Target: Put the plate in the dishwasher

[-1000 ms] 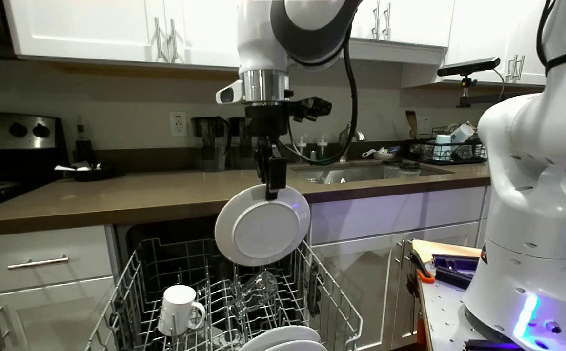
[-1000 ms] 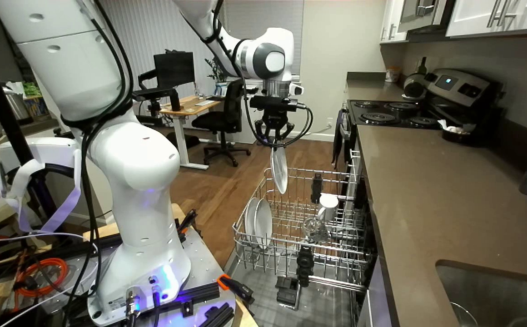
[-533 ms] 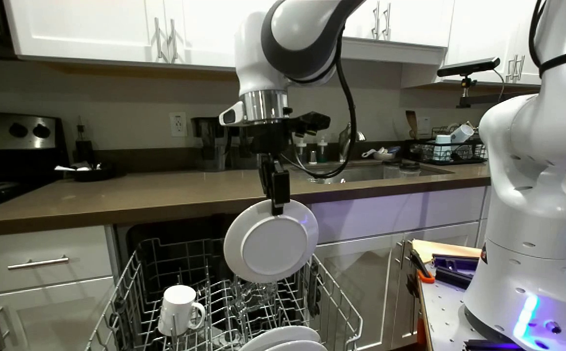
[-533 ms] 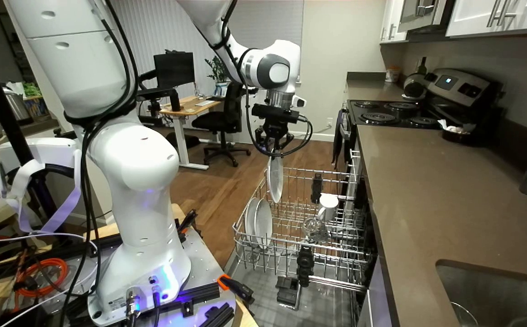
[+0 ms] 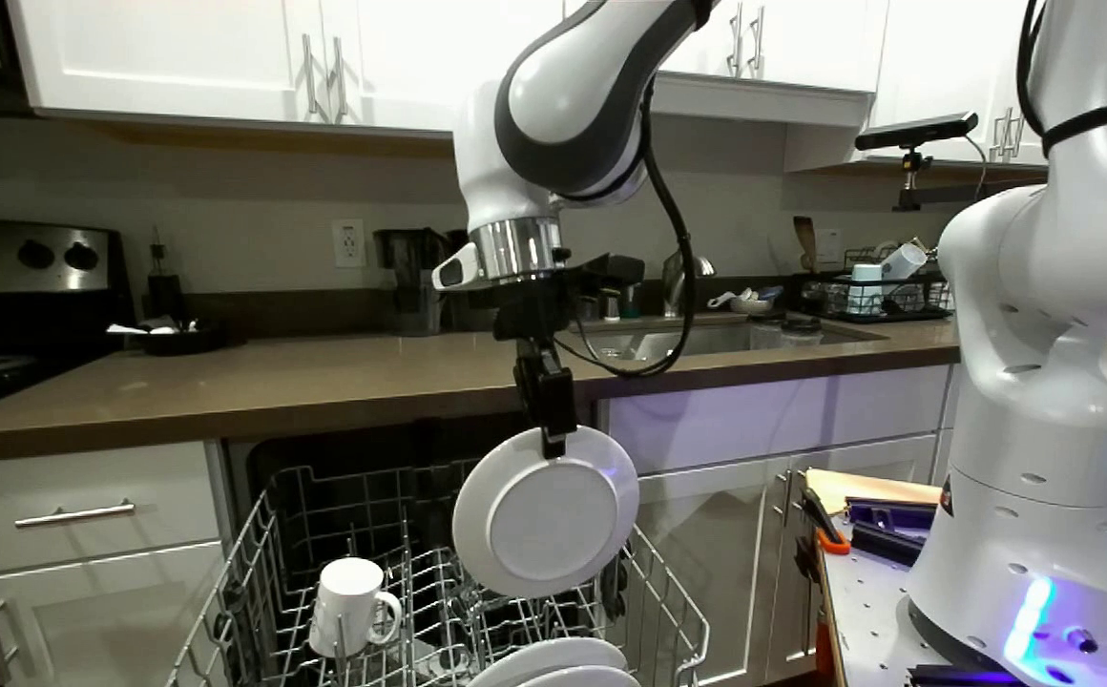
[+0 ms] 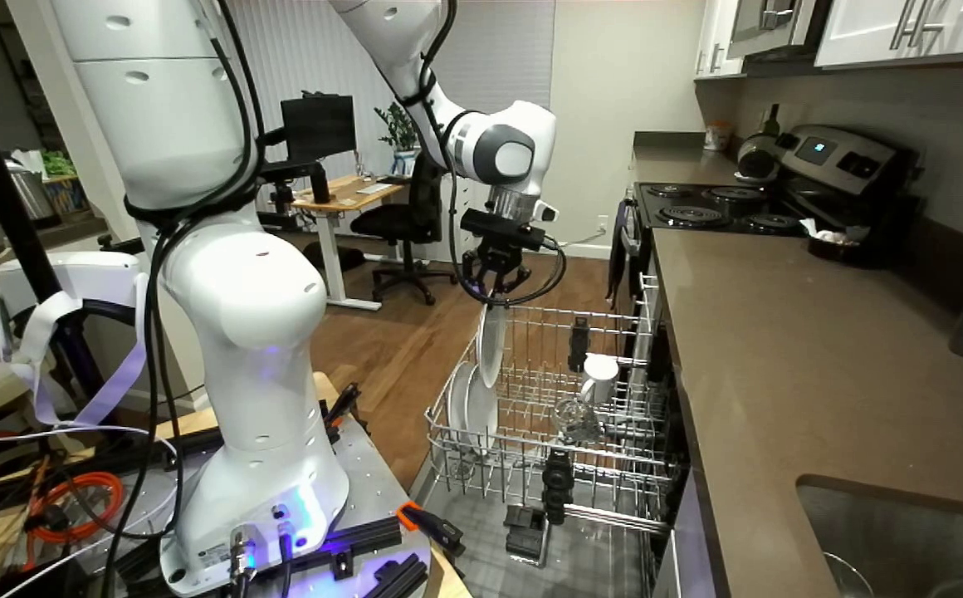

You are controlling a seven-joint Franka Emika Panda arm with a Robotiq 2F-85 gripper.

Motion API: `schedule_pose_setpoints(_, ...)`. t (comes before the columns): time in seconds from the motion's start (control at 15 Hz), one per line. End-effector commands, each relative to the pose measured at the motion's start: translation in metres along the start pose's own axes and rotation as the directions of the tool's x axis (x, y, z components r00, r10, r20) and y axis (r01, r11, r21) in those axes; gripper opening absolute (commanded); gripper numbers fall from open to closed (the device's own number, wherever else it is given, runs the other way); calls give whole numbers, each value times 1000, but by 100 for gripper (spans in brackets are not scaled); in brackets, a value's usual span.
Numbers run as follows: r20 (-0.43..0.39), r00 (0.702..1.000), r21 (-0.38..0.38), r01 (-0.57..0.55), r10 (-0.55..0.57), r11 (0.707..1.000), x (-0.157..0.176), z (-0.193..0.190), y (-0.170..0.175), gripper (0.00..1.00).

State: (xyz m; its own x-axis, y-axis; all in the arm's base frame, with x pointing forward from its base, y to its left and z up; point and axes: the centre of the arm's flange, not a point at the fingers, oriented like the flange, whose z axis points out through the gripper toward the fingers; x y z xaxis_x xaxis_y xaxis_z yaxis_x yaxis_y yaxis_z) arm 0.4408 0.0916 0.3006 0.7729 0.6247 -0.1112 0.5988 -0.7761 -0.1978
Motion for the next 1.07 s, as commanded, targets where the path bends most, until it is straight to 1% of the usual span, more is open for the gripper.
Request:
schedule_pose_setpoints(0.0, 2, 1000, 47, 10, -10, 999, 4, 4, 1, 8)
schedule_pose_setpoints(0.33, 23, 1000, 58, 8, -9, 998, 6, 18, -1, 8)
schedule_pose_setpoints(0.73, 52, 999, 59, 11, -14, 998, 9, 37, 5, 8)
schedule_pose_setpoints(1.0, 53, 998, 52, 17, -19, 999, 13, 49, 11, 8)
